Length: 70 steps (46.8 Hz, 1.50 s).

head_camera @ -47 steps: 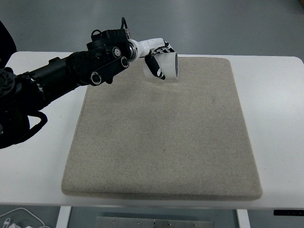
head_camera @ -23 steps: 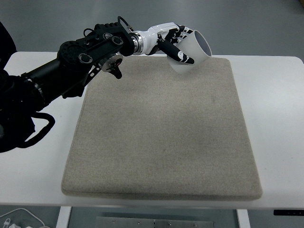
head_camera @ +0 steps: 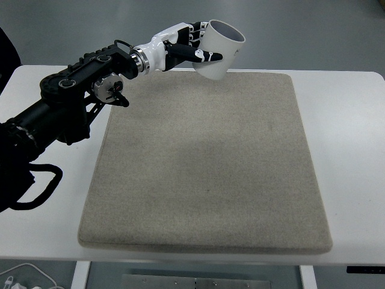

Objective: Upright white cup

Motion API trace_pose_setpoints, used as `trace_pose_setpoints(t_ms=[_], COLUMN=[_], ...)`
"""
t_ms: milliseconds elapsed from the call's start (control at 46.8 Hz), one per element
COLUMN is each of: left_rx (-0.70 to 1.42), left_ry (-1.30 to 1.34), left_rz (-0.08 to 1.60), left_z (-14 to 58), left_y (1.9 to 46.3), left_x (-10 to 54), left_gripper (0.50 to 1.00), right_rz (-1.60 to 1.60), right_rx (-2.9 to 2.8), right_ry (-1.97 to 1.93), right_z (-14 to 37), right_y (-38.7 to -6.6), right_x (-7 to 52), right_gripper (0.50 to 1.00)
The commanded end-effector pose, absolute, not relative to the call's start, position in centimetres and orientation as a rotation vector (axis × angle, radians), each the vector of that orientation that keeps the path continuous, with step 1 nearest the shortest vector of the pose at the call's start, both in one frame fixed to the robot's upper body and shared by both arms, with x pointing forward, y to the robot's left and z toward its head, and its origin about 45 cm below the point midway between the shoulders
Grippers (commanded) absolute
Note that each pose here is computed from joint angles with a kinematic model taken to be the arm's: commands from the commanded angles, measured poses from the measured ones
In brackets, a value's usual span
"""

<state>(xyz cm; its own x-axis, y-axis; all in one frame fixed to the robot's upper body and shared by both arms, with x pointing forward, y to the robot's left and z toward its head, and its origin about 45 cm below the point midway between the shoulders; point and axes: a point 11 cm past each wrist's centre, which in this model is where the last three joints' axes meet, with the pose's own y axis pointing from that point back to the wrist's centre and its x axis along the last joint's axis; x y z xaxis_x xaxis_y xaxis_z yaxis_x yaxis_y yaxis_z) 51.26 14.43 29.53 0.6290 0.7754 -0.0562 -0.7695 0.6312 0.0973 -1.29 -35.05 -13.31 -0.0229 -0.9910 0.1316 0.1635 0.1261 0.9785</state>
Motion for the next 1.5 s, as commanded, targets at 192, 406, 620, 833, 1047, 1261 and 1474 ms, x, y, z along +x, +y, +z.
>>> trace_pose_setpoints(t_ms=[192, 406, 620, 833, 1047, 1261, 1474], left_rx=[-0.064, -0.146, -0.168, -0.141, -0.120, -0.029, 0.017], left_ry=[0.130, 0.112, 0.068, -0.044, -0.135, -0.183, -0.208], left_rz=[0.918, 0.945, 1.001, 1.012, 1.015, 1.006, 1.006], left_z=[27.6, 26.3, 25.6, 24.5, 23.8, 21.5, 20.5], left_y=[15.7, 16.3, 17.0, 17.4, 17.7, 17.7, 17.5], left_x=[50.4, 49.8, 49.6, 48.9, 48.3, 47.3, 46.9], left_gripper=[0.525, 0.525, 0.525, 0.523, 0.518, 0.516, 0.516], right_rz=[-1.210, -1.210, -1.210, -1.210, -1.210, -1.210, -1.210], right_rx=[0.979, 0.979, 0.979, 0.979, 0.979, 0.979, 0.979], right_ry=[-1.172, -1.172, -1.172, -1.172, -1.172, -1.172, -1.172], right_z=[-13.3, -13.3, -13.3, -13.3, -13.3, -13.3, -13.3], right_y=[-35.0, -35.0, -35.0, -35.0, -35.0, -35.0, -35.0], right_x=[-1.3, -1.3, -1.3, -1.3, -1.3, -1.3, -1.3], right_gripper=[0.930, 0.930, 0.928, 0.930, 0.928, 0.930, 0.930])
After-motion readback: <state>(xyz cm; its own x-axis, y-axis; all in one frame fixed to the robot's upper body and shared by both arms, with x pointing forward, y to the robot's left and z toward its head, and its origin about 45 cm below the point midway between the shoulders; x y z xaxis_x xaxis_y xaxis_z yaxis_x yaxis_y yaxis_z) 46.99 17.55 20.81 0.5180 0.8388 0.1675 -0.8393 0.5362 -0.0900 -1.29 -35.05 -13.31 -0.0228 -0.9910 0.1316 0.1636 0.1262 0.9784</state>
